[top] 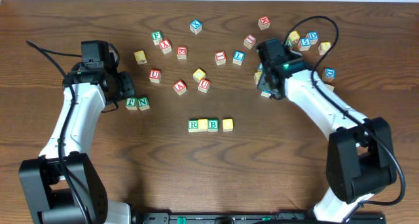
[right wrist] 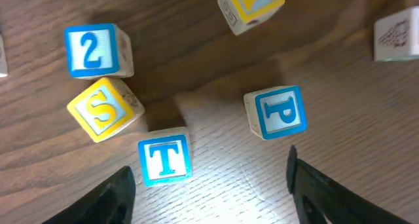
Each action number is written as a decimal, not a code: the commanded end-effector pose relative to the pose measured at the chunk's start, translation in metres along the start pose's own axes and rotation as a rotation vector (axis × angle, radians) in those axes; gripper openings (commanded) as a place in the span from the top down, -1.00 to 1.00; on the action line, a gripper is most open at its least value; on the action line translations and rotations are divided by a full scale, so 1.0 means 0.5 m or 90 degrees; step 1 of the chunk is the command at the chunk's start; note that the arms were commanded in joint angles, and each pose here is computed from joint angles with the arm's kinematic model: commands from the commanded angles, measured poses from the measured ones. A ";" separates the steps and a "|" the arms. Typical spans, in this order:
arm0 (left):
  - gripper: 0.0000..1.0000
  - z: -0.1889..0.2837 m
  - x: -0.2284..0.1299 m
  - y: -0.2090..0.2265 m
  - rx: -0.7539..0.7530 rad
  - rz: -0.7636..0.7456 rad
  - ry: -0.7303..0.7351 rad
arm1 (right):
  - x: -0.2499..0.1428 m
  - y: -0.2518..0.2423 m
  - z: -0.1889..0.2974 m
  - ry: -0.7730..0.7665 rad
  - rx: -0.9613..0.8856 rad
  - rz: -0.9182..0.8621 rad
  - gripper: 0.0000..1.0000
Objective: Spell out ROBOT
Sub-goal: 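Move the right gripper up over the blue T block in the cluster, then lower the right gripper and close it on the blue T block, then carry the blue T block with the right gripper toward the row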
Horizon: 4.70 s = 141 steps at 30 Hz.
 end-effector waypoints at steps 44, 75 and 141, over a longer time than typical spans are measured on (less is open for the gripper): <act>0.11 0.013 0.012 -0.003 -0.001 -0.005 -0.015 | 0.018 0.019 -0.065 0.107 0.085 -0.029 -0.27; 0.11 0.013 0.012 -0.003 -0.001 -0.005 -0.015 | 0.006 0.041 -0.093 0.108 0.079 -0.045 -0.12; 0.10 0.013 0.012 -0.003 -0.001 -0.005 -0.015 | -0.106 0.099 0.130 0.098 0.113 0.202 0.60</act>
Point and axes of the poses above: each gripper's point midway between its finger pads, its own z axis back along the fingers, its own y axis along the line the jaws close on, x = y × z, the point moved 7 cm from there along z, back along the fingers, and after that the axes turned 3 degrees about z, right-handed, at the moved point
